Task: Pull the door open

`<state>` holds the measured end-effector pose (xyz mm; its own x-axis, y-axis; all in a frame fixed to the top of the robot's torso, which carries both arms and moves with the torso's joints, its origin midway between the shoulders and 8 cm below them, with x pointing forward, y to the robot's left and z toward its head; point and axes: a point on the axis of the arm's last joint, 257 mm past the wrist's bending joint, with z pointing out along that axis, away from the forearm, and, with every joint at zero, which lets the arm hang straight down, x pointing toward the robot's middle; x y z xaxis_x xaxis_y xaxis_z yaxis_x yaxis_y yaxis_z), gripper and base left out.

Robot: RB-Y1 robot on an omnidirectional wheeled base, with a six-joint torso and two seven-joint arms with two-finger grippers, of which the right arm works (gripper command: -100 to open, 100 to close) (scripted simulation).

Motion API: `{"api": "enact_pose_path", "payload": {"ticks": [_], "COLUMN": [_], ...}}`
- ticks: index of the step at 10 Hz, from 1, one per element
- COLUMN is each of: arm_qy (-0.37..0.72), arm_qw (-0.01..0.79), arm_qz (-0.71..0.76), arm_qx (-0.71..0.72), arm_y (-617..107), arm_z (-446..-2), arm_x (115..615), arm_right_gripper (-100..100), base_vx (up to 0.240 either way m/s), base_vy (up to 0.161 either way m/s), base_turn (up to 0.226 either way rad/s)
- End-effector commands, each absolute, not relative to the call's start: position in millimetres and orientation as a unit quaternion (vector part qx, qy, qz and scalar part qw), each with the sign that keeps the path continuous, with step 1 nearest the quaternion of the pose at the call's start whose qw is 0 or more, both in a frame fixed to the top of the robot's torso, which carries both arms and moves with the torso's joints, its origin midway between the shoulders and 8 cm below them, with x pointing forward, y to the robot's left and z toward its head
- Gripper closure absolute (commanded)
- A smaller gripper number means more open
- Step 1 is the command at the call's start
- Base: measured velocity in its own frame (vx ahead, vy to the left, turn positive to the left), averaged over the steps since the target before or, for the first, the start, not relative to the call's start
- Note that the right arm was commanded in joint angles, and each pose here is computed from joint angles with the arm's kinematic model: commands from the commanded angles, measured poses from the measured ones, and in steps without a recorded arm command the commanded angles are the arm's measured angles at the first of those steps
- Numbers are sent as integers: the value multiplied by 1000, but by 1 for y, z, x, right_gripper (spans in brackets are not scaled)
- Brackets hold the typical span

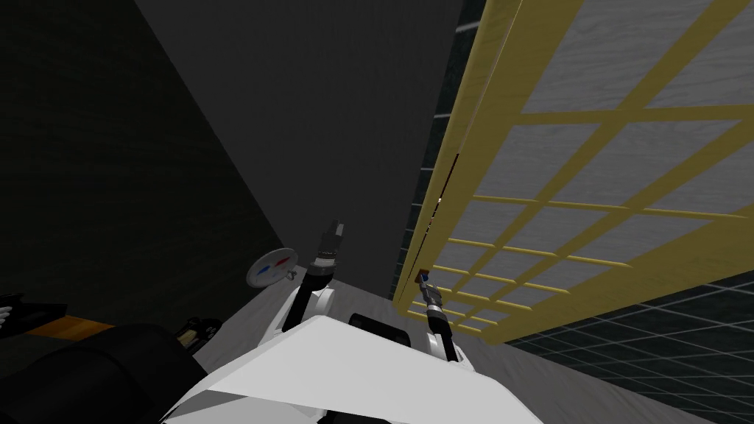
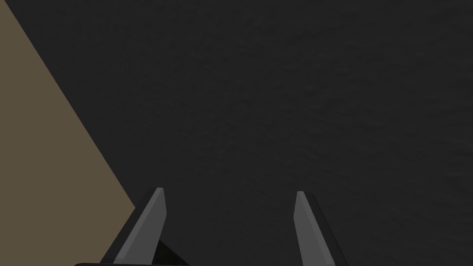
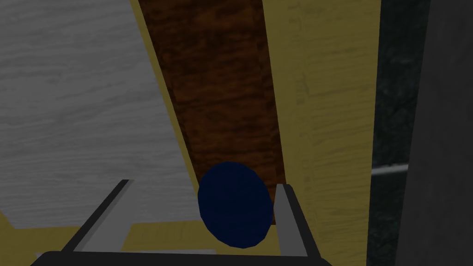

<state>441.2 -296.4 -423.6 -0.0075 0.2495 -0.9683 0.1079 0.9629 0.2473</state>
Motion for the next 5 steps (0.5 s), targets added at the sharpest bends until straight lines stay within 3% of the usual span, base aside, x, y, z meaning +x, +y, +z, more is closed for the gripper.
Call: {"api": "enact_pose_path", "payload": {"ticks": [1,5], "arm_qy": [709,701], "arm_qw": [689,690], "arm_qz": [48,64], "arm_qx": [143,171], "arm_y": [-314,-328], "arm_z": [-427,-425], "arm_x": [435,430], "arm_right_gripper": [100,100], "base_vx": [-17,-13], "base_vy": [-3,6], "base_turn": [30,34]}}
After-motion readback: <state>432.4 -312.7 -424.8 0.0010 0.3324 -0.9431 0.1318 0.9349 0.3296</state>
